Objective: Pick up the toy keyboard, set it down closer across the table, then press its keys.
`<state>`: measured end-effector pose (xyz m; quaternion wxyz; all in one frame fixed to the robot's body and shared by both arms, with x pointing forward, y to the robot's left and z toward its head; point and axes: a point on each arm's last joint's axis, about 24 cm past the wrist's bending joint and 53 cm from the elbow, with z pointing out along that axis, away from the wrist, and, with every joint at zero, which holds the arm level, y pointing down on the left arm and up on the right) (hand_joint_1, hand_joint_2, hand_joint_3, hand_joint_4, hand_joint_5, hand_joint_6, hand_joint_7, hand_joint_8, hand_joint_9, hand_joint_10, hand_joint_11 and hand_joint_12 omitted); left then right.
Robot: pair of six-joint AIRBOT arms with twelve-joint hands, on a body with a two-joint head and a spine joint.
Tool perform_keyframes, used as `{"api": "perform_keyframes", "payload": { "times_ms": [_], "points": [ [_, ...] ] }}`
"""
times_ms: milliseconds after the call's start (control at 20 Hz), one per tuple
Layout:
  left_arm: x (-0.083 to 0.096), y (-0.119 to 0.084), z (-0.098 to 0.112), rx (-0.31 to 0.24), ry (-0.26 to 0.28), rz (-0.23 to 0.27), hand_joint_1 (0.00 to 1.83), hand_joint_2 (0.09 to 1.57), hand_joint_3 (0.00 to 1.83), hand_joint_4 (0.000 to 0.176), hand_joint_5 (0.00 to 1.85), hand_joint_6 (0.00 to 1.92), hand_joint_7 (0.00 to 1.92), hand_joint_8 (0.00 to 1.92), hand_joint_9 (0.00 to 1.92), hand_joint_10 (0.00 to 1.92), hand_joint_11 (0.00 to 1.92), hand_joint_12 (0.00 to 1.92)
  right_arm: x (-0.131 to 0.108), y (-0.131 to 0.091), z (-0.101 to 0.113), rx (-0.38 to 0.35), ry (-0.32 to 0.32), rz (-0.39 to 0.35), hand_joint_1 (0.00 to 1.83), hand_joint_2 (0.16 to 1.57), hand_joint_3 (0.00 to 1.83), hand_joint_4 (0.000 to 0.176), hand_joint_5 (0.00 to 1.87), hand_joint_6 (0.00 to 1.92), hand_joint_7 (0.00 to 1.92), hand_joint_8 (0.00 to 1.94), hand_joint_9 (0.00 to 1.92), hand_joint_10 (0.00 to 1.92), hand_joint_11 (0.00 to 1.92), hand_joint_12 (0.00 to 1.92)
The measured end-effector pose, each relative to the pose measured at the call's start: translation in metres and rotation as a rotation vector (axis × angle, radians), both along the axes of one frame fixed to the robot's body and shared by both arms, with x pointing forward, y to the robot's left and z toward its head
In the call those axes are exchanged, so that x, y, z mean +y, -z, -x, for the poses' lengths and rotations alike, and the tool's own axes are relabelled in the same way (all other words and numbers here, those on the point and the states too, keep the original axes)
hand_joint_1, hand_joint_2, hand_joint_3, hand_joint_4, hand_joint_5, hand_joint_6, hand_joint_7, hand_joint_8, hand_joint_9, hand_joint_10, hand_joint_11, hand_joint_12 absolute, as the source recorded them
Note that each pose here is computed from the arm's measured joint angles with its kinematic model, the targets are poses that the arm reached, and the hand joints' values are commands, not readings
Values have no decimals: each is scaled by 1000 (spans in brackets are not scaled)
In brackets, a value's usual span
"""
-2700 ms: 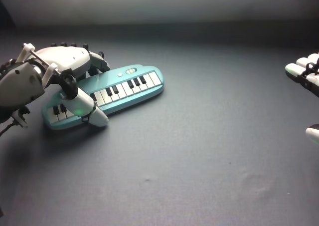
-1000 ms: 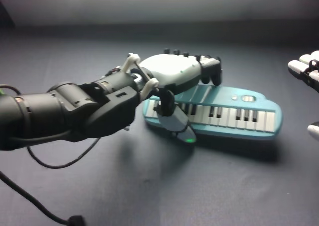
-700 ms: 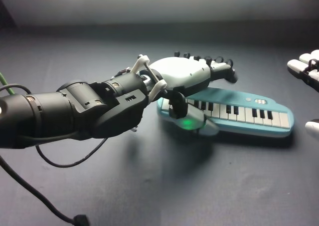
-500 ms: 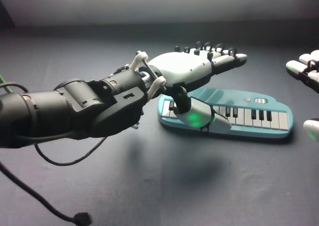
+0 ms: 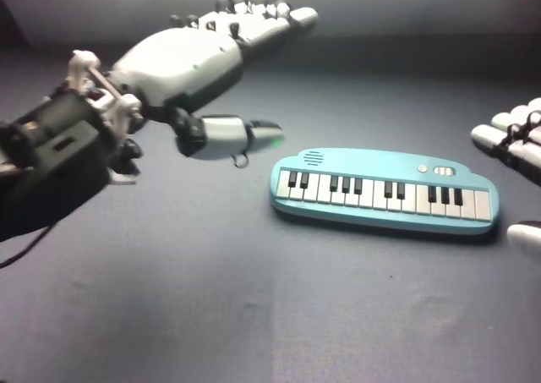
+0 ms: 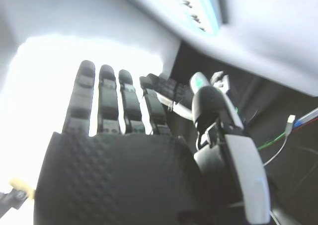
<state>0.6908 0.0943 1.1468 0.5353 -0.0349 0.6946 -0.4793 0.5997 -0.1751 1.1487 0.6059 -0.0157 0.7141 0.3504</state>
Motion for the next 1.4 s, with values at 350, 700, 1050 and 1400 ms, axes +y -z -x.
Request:
{"api": "perform_keyframes", "payload": {
  "times_ms": [350,700,1050,1400],
  "points": [
    [74,-35,18,-105,-118,81,1036,1336,7,11,45,5,0,0,0,0,0,0,41,22,-21,51,-96,61,316,1519,4,0,165,16,0,0,0,0,0,0],
    [85,-32,22,-103,-148,94,817,1347,6,48,26,1,0,0,0,0,0,0,58,61,-38,139,-117,150,401,1443,0,0,351,27,0,0,0,0,0,0],
    [89,-29,24,-102,-153,93,779,1359,8,43,12,1,0,0,0,0,0,0,60,54,-35,129,-115,138,146,1494,11,11,159,0,0,0,0,0,0,0],
    [94,-28,23,-97,-170,100,790,1360,4,82,0,0,0,0,0,0,0,0,37,25,-31,63,-73,120,251,1461,0,0,186,29,0,0,0,0,0,0]
  ]
}}
